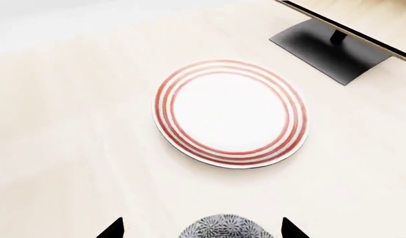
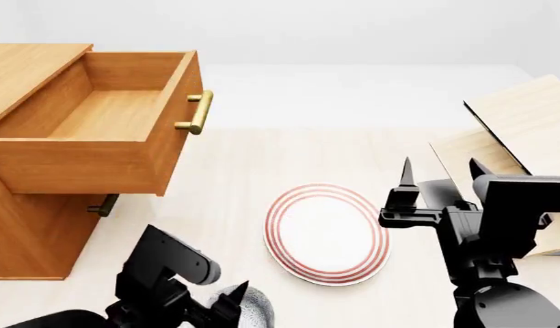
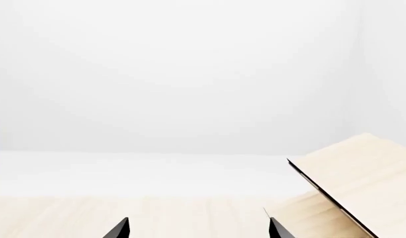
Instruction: Open the top drawer of the cabinet and put the bowl in it.
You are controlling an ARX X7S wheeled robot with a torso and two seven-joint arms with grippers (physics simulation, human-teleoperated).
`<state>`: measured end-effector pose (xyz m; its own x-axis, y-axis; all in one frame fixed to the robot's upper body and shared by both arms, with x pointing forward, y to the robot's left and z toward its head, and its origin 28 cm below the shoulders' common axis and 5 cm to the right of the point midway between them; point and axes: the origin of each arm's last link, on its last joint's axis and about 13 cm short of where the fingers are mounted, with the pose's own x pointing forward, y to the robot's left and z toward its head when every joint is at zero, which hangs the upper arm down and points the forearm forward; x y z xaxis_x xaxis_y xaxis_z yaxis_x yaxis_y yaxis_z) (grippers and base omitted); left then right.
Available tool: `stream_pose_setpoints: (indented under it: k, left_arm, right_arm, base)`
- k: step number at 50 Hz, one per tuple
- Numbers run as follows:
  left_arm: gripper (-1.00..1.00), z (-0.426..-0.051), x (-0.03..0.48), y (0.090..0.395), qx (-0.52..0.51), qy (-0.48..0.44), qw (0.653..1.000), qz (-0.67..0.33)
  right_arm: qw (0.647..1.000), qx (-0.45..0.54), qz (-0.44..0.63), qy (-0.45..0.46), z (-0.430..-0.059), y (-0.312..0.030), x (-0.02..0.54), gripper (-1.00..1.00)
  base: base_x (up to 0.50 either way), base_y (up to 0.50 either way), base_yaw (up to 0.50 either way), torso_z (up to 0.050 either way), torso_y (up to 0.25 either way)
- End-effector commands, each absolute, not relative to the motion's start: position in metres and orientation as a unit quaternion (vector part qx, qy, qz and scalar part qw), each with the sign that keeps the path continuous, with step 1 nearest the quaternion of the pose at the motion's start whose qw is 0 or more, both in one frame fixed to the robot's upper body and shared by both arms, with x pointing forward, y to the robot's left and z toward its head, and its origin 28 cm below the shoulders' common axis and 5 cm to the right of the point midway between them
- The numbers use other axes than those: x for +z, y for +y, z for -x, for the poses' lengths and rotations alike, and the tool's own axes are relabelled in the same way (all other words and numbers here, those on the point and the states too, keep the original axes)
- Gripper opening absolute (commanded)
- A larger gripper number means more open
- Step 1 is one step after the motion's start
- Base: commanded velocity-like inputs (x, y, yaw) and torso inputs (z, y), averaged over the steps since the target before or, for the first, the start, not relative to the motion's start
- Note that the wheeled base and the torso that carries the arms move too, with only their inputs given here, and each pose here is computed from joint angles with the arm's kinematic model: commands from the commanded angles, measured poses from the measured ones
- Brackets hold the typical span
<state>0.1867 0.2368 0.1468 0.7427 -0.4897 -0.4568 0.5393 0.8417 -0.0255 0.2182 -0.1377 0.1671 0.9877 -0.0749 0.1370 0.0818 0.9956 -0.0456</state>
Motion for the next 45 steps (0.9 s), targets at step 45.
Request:
stream_pose_setpoints:
  k: [45]
  left_arm:
    - [1.0, -0.217, 0.153, 0.261, -0.146, 0.406, 0.899, -0.073]
  right_arm:
    - [0.997, -0.033, 0.023, -0.063, -0.225, -0.137, 0.163, 1.0]
  base:
    - [0.0, 0.0, 0.0, 0.0, 0.0]
